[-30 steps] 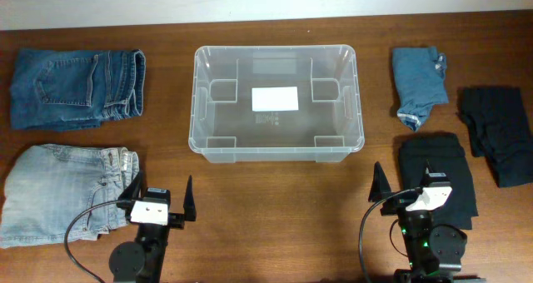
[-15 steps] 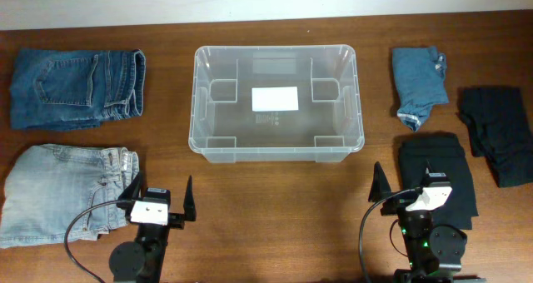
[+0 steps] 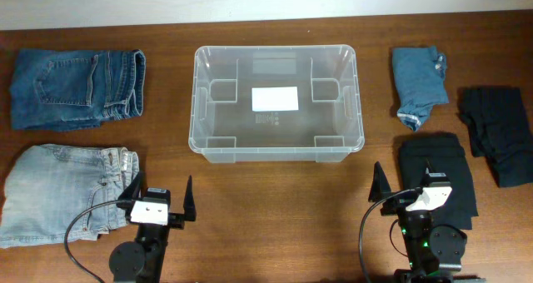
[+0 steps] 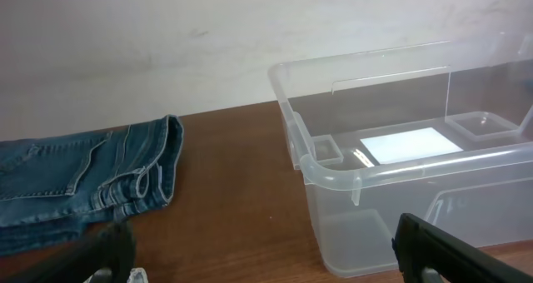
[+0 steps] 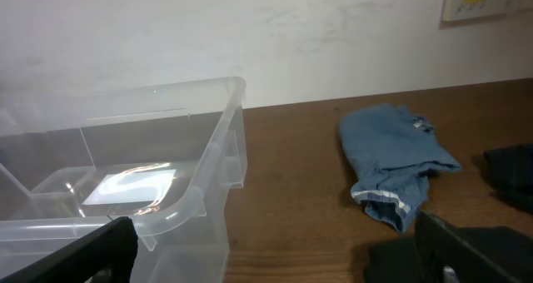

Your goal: Pack container

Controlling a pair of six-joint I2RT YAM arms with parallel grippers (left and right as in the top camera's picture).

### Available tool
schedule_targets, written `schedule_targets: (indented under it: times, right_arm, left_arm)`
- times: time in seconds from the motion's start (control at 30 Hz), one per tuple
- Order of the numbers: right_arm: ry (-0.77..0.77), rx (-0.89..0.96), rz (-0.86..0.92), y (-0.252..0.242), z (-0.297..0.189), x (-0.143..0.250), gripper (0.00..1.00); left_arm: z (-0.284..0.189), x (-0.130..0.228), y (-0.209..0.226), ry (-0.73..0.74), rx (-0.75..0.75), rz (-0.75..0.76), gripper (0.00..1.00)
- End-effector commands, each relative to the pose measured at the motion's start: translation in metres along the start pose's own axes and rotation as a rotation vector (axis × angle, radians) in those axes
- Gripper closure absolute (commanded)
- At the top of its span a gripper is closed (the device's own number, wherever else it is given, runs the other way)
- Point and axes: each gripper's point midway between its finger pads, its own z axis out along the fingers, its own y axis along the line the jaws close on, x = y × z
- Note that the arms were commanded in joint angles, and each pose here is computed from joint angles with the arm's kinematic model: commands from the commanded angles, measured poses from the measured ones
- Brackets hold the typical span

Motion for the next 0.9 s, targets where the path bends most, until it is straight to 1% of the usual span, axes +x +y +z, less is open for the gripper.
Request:
schedule_targets:
  times: [0.0, 0.87]
  right_arm:
    - [0.001, 0.002, -0.008, -0.0001, 0.0000, 0.0023, 0.02]
    - [-0.008, -0.014, -0.009, 0.0028, 0.0000, -0.0002, 0.02]
  left_arm:
    - [0.0000, 0.0016, -0.0001, 0.000, 0.002, 0.016, 0.01]
    - [0.0000, 0.0016, -0.0001, 0.000, 0.002, 0.016, 0.01]
